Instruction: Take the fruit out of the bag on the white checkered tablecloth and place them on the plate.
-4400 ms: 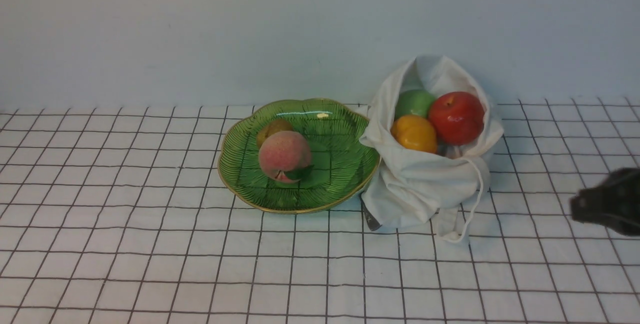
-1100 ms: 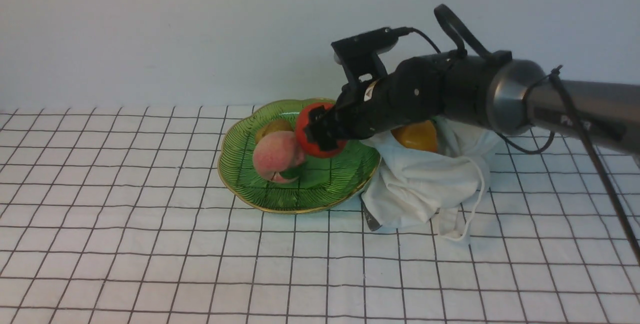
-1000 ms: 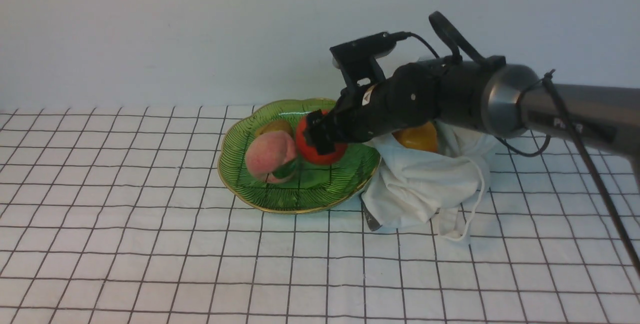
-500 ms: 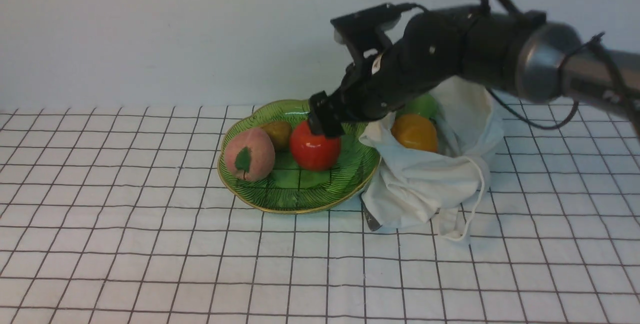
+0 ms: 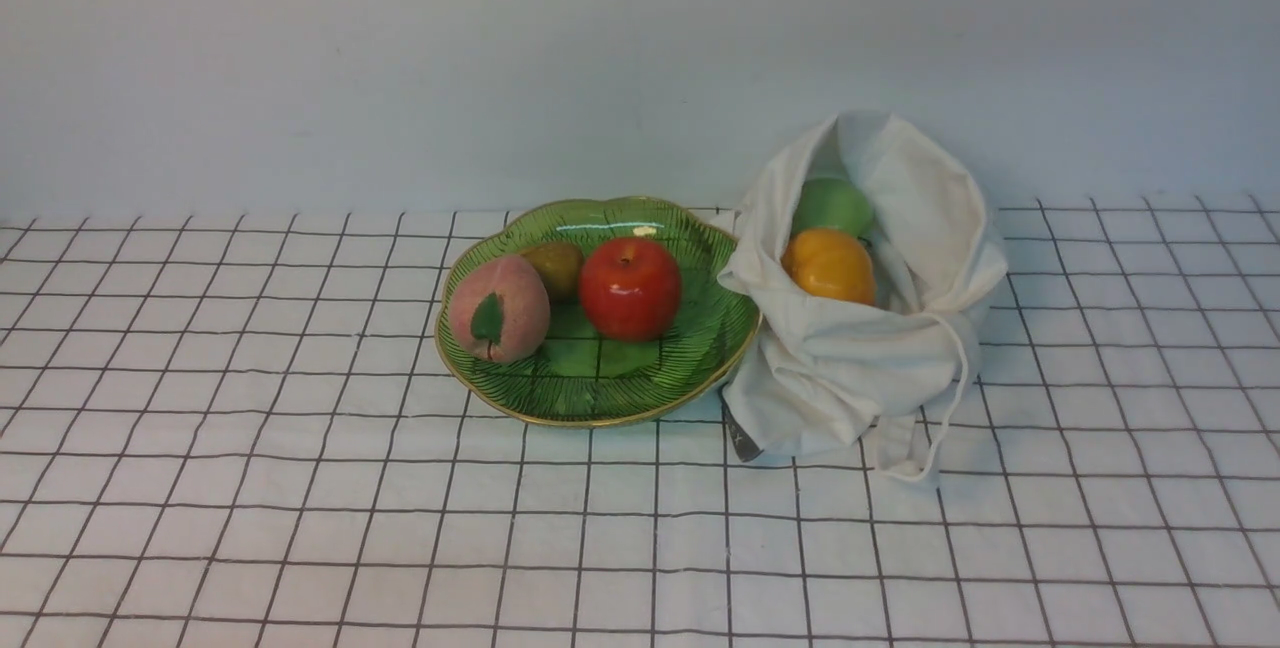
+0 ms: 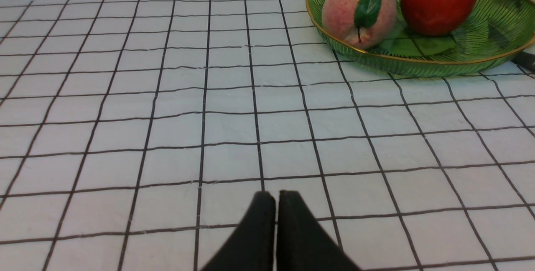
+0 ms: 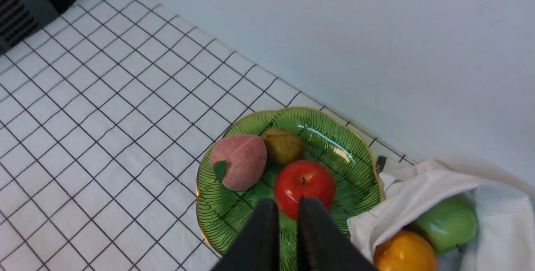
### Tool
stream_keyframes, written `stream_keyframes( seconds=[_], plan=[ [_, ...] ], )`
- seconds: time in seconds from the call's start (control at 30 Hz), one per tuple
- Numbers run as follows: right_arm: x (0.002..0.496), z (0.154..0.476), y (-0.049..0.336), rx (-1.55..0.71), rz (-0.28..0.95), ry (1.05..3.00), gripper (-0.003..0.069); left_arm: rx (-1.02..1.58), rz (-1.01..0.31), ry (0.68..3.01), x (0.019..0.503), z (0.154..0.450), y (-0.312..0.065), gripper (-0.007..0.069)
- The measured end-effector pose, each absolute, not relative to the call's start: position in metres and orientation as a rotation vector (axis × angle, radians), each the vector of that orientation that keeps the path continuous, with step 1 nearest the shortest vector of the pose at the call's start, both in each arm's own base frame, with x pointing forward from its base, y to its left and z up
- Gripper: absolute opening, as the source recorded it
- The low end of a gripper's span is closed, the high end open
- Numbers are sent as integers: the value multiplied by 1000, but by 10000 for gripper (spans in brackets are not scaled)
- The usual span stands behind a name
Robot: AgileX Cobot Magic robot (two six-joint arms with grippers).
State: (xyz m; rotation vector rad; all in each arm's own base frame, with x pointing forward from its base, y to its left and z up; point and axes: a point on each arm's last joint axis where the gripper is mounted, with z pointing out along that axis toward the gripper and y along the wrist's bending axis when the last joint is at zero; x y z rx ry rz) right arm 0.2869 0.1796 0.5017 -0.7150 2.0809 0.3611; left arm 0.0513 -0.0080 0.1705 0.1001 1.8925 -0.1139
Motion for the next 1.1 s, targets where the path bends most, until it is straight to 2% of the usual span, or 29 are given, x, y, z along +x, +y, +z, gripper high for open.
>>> stream_keyframes(
  seconds=[0.13, 0.27, 0.4, 0.43, 0.53, 0.6, 0.67, 0.9, 1.0, 1.1],
  plan=[
    [252, 525, 154, -671, 324, 2025, -8, 100, -114, 1892, 51, 170, -8, -8],
    [200, 541, 116, -589, 277, 1983, -13, 100, -114, 1892, 51, 170, -8, -8],
    [152, 538, 78, -492, 211, 1968, -13, 100, -114, 1892, 51, 170, -8, -8],
    [125, 528, 57, -443, 167, 1964, -13, 100, -114, 1892, 51, 170, -8, -8],
    [85, 505, 24, -340, 116, 1931, -14, 100, -114, 1892, 51, 170, -8, -8],
    [68, 483, 11, -281, 124, 1887, -13, 100, -114, 1892, 51, 170, -8, -8],
    [45, 451, -2, -238, 175, 1748, -14, 100, -114, 1892, 51, 170, -8, -8],
    [24, 355, 0, -281, 329, 1423, -14, 100, -114, 1892, 51, 170, -8, -8],
    [29, 338, 6, -287, 378, 1414, -14, 100, -114, 1892, 51, 170, -8, -8],
    [32, 334, 10, -291, 396, 1415, -14, 100, -114, 1892, 51, 170, -8, -8]
  ],
)
